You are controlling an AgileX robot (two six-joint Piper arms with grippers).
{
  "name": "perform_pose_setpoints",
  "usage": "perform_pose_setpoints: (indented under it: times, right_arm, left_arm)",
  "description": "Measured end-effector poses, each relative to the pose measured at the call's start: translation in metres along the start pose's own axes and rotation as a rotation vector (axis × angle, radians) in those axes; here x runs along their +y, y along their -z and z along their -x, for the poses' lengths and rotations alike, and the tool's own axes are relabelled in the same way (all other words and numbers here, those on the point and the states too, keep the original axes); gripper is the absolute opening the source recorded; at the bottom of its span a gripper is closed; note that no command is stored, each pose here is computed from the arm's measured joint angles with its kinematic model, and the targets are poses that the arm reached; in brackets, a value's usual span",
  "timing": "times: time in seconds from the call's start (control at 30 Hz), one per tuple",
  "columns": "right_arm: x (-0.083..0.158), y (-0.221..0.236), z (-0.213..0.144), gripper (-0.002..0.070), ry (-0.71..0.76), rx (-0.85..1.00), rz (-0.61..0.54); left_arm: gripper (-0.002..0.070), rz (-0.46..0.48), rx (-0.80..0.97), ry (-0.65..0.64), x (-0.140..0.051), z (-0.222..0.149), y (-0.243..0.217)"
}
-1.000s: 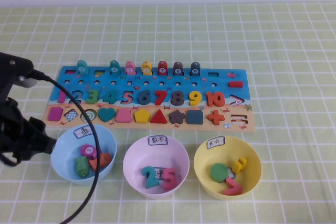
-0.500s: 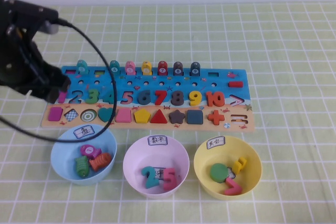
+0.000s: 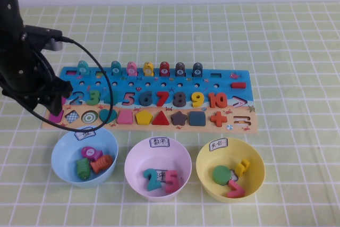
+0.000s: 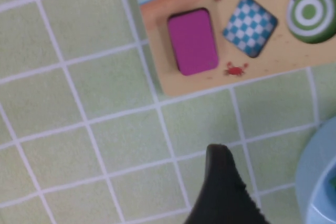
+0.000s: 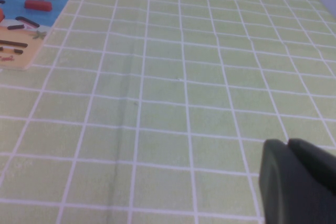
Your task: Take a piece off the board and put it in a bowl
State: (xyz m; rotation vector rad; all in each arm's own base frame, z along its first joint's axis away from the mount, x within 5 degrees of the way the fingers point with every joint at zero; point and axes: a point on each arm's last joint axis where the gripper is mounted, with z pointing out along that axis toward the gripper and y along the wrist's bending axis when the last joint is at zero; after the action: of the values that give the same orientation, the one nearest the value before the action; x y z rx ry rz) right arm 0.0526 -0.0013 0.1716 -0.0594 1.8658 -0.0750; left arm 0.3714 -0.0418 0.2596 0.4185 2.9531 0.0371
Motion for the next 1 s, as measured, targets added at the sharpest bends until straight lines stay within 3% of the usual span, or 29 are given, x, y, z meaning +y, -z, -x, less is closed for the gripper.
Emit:
perform_pose_setpoints:
  times: [0.7, 1.0]
  right_arm:
    - [0.0, 0.0, 0.0, -0.0018, 0.0, 0.0, 0.0]
    - [0.0, 0.0, 0.0, -0.0018, 0.0, 0.0, 0.0]
  left_arm:
    - [0.039, 0.002, 0.0, -0.053, 0.006, 0.023, -0.066]
    - [0.039, 0.011, -0.022, -0.034, 0.015, 0.027, -0.068]
